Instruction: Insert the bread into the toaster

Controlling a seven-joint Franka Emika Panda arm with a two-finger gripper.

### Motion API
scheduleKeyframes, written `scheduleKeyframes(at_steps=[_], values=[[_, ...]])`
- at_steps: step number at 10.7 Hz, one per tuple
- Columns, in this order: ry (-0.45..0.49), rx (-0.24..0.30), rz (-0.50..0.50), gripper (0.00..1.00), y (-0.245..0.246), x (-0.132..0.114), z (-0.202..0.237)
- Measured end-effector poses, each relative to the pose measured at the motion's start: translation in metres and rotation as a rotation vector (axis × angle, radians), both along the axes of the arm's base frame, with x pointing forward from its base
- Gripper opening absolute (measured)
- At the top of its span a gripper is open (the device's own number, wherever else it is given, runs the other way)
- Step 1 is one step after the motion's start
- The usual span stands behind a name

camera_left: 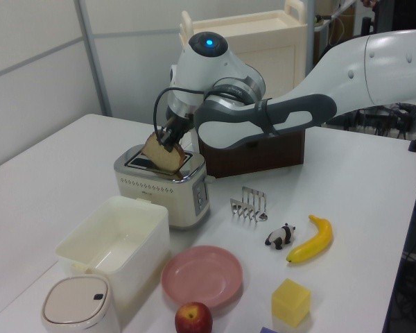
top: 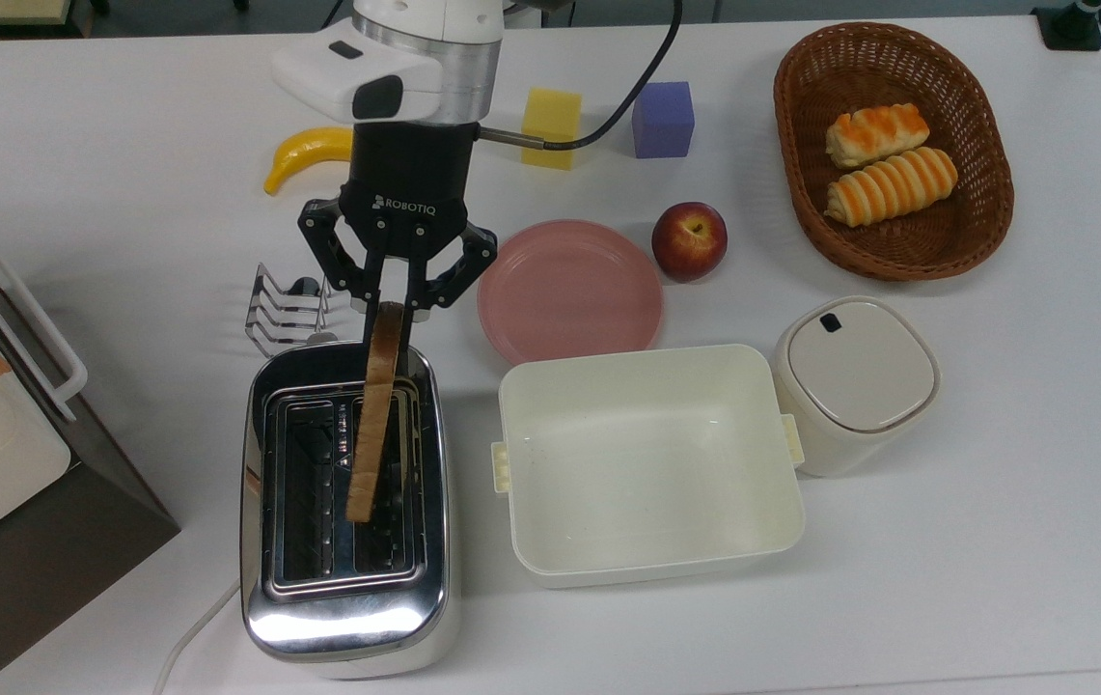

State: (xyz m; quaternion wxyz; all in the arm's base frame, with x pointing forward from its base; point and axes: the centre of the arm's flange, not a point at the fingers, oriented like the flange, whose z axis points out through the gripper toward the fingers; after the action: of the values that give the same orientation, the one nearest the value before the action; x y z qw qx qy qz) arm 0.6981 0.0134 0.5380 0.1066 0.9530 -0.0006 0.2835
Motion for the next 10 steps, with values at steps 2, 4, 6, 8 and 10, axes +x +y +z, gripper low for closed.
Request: scheduleKeyframes(at_steps=[2, 4, 6, 8, 10], values=[[0.016, -0.024, 0.034, 0.59, -0.002, 0.000, -0.003], [0.018, -0.026, 0.037, 0.92, -0.002, -0.001, -0.004], [0.017, -0.027, 0.036, 1.00, -0.003, -0.001, -0.004], [0.068, -0.027, 0.003, 1.00, -0.010, -0.008, 0.005], [0.174, 0.062, -0.074, 1.00, -0.018, -0.035, 0.049]])
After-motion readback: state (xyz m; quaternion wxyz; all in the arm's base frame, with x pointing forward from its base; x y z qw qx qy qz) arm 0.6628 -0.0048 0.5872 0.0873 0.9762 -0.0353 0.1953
